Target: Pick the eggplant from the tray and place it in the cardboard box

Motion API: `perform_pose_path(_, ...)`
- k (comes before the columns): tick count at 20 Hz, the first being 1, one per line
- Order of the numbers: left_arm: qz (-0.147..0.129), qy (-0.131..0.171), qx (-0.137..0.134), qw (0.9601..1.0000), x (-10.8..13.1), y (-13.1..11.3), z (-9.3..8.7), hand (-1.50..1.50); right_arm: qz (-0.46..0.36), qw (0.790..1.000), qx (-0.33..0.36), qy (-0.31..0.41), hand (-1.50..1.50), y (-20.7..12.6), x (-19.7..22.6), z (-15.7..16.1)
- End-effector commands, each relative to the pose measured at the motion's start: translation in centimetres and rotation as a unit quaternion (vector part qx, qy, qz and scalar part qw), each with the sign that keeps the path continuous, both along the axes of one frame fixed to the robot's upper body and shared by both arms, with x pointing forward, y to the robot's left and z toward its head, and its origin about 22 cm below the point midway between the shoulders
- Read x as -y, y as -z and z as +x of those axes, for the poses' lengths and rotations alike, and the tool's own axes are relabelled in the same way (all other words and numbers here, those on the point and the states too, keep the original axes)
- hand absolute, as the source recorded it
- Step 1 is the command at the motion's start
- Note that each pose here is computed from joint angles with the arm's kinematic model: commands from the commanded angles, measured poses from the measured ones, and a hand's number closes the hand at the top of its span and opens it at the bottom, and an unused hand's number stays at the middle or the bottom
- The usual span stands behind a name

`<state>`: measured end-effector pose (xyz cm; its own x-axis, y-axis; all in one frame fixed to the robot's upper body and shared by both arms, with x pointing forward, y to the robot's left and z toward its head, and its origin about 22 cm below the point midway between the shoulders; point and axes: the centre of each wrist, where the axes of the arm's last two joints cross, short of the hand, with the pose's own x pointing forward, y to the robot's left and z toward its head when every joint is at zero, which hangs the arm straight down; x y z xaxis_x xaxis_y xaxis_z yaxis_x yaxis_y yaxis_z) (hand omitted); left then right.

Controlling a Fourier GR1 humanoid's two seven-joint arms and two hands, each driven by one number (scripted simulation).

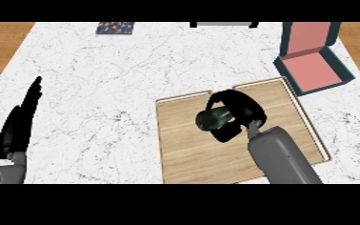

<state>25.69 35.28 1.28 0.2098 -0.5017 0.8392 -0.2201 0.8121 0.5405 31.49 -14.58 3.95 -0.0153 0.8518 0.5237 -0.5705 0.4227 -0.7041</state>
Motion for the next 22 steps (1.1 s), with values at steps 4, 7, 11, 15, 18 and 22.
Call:
perform_pose_path(4, 0.001, 0.0, -0.002, 1.0, 0.4, 1.1, -1.3, 0.0, -0.038, 0.996, 0.07, 0.031, 1.5, 0.3, 0.3, 1.2)
perform_pose_path(7, 0.001, -0.024, -0.004, 0.9997, -2.2, -0.3, -0.7, 0.0, -0.134, 0.974, 0.113, 0.141, 1.5, -1.3, 14.7, 0.1)
perform_pose_path(11, -0.003, -0.053, -0.01, 0.9986, -2.5, 1.1, -2.2, 0.0, -0.224, 0.925, 0.174, 0.254, 1.5, -5.7, 26.7, -2.1)
perform_pose_path(15, -0.001, -0.031, 0.0, 0.9995, -2.1, 0.3, -1.5, 0.0, -0.251, 0.895, 0.241, 0.281, 1.5, -8.1, 34.2, -6.0)
perform_pose_path(18, -0.002, -0.015, -0.006, 0.9999, -0.7, -1.0, -0.4, 0.0, -0.227, 0.866, 0.327, 0.302, 1.5, -11.5, 36.7, -6.8)
perform_pose_path(22, -0.004, -0.005, -0.014, 0.9999, 0.4, -1.6, 0.9, 0.0, -0.196, 0.859, 0.397, 0.257, 1.5, -12.9, 38.0, -7.4)
